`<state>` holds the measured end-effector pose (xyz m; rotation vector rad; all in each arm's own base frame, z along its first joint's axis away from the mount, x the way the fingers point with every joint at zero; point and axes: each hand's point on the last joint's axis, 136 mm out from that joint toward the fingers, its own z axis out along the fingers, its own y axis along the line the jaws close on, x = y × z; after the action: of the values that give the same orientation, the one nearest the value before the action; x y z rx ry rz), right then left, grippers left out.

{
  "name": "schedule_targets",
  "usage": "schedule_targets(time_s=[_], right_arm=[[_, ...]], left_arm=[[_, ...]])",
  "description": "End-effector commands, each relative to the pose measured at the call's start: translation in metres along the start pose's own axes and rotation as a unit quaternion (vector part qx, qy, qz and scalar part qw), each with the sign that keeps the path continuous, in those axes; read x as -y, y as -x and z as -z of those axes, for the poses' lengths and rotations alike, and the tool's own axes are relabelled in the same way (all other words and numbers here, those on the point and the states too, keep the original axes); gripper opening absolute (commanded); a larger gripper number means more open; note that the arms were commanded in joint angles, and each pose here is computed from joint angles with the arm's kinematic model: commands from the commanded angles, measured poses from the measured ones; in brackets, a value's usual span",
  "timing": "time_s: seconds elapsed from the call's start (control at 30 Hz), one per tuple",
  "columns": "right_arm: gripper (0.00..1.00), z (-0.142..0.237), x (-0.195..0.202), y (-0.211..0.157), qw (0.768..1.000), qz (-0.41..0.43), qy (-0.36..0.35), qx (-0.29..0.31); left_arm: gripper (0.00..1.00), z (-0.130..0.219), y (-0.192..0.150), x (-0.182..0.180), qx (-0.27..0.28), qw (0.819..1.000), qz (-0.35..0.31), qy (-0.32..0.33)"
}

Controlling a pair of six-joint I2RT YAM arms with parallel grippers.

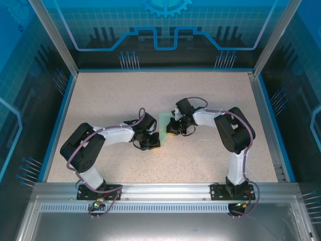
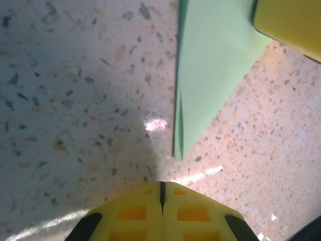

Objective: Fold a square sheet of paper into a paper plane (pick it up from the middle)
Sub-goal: Third fold the triangle at the center of the table.

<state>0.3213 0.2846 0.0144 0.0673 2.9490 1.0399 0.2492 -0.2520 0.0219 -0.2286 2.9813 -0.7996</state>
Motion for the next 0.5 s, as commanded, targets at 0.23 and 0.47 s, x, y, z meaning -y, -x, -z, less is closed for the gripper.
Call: schedule_targets(time_s=[0.23,0.47], right_arm=[[0.35,0.072,-0.007,0.025,0.995,-0.006,0.015,0.101],[0.5,0.077,0.02,0.029,0.993,-0.046,0.017,0.11]], left_arm=[[0.1,0.041,0.059,0.052,0.102,0.993,-0.028,-0.043],[0.08,0.017,0.087,0.056,0.099,0.994,-0.013,-0.033]])
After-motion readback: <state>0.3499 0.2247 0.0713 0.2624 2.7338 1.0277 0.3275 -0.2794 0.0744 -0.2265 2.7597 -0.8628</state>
